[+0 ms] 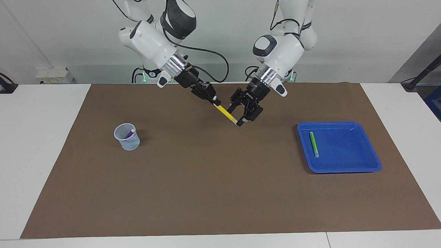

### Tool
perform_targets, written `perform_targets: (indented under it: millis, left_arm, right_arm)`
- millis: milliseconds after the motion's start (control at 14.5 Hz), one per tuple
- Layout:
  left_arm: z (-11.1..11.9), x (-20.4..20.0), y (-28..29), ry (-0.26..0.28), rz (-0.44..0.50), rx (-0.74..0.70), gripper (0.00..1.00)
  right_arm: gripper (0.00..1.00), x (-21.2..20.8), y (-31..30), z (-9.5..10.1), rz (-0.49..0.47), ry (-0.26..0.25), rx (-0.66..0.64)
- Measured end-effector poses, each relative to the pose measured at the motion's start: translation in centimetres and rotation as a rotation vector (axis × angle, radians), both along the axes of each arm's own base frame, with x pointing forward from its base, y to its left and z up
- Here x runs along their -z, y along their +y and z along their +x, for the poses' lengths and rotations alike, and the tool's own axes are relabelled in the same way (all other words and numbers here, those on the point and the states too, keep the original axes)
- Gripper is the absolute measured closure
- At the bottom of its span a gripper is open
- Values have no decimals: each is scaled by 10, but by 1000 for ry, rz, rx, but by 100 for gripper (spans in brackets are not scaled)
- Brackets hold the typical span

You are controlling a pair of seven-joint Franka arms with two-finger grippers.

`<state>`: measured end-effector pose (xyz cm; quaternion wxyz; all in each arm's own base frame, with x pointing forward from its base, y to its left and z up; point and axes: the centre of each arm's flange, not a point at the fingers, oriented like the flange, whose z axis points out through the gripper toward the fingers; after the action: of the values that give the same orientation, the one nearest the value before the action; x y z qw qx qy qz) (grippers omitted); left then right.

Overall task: Right arm passes pens to left for tray arrangement
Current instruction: 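Close the left gripper on the yellow pen held by the right gripper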

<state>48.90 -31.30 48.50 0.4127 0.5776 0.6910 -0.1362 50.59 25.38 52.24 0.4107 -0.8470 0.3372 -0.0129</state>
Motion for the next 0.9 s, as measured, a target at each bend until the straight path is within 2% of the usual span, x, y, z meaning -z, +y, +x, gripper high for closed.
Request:
perform_targets:
  millis: [69,138,345,689,758,827,896]
  left_arm:
    - [-1,-1,-1,-24,13,26,20]
    - [-2,-2,-3,-41,23,45,29]
    - [-7,-2,-10,-66,36,83,30]
    - [-10,-2,-13,-70,39,94,30]
    - [-10,-2,-13,-69,39,96,38]
    - [-10,-2,-13,-68,39,99,52]
    - [-10,-1,-14,-67,40,102,59]
  right_arm:
    - [81,0,0,0,0,1,0]
    - [81,1,1,0,-1,1,-1]
    - [81,4,6,-3,-3,5,-11]
    - [81,5,7,-2,-4,-5,-1]
    - [81,5,7,-2,-4,-4,-1]
    - [81,6,7,-2,-5,-3,-1]
    - [81,6,7,-2,-5,-4,1]
